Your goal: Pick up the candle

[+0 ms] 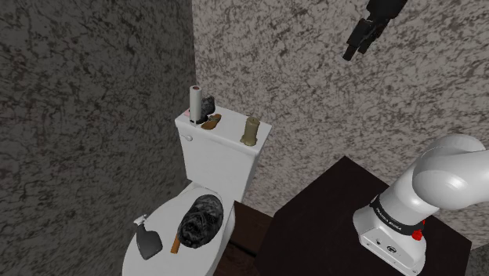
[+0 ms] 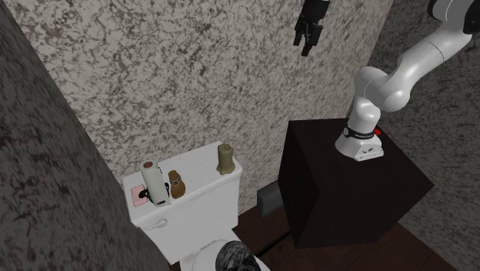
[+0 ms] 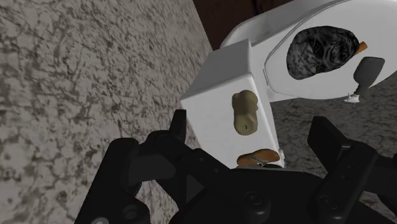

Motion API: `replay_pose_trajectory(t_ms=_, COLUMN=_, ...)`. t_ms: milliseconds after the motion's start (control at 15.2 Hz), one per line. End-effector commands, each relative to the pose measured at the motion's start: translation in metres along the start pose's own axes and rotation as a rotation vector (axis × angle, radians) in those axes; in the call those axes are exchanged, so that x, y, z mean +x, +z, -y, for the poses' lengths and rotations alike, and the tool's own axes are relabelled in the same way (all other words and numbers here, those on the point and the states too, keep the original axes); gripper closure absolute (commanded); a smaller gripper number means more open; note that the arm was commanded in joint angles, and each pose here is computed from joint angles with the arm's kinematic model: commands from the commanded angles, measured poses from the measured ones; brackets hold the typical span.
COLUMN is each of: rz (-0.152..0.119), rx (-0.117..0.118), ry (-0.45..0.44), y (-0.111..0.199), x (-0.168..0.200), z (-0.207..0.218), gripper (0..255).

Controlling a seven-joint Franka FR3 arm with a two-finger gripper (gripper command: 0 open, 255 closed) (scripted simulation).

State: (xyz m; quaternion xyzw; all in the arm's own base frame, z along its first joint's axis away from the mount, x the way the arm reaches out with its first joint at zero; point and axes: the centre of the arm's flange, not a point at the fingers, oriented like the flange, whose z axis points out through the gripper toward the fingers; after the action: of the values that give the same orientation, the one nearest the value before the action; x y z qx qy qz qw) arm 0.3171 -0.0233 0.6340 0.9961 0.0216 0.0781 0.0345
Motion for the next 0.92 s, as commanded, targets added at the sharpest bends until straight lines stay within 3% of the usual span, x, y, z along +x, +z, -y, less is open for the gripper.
replay_pose_trajectory(t_ms=0, rz=0.0, rx=0.0, ry=0.0, y=0.0, x=0.0, z=0.0, gripper=0)
replay_pose_trajectory(t_ms=858, rz=-0.003, rx=-0.01, ry=-0.024, y=0.151, x=0.076, z=0.031, gripper=0)
